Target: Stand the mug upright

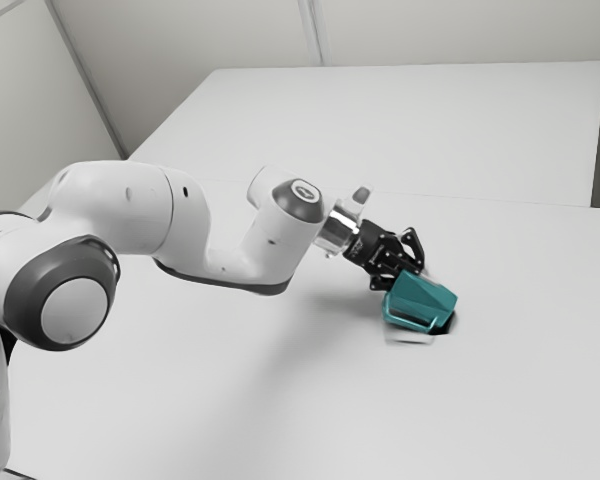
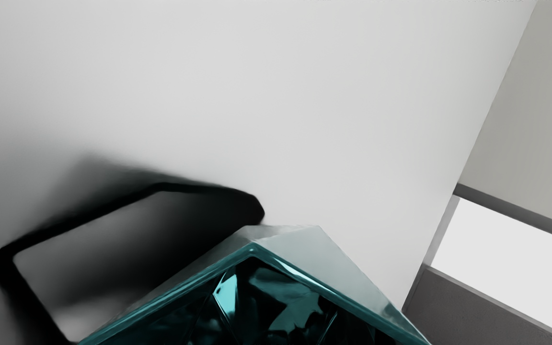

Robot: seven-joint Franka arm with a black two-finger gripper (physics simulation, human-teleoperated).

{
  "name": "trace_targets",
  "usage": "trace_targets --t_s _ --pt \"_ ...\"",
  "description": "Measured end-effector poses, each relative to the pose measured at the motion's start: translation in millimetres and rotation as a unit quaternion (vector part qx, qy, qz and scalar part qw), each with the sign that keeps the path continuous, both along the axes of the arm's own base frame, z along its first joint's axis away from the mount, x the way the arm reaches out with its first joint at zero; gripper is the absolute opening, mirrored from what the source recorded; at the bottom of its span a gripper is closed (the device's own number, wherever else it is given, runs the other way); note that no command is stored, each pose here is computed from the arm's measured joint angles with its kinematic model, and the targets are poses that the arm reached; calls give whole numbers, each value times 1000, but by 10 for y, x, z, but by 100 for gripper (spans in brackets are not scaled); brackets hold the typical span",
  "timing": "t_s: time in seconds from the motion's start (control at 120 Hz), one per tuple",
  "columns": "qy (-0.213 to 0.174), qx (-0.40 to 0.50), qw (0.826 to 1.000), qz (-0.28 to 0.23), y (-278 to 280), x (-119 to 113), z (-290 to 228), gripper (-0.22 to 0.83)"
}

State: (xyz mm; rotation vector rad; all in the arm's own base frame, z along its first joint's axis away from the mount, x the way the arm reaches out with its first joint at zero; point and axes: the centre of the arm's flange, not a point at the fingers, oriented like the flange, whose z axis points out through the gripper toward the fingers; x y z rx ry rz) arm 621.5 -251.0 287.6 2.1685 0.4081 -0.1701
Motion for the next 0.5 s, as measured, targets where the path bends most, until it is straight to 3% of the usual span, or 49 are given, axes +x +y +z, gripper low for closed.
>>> trace_targets --t_s 0.333,0.5 --pt "-56 69 995 -42 59 -22 579 -16" --pt "-107 160 976 -96 167 -176 1056 -16"
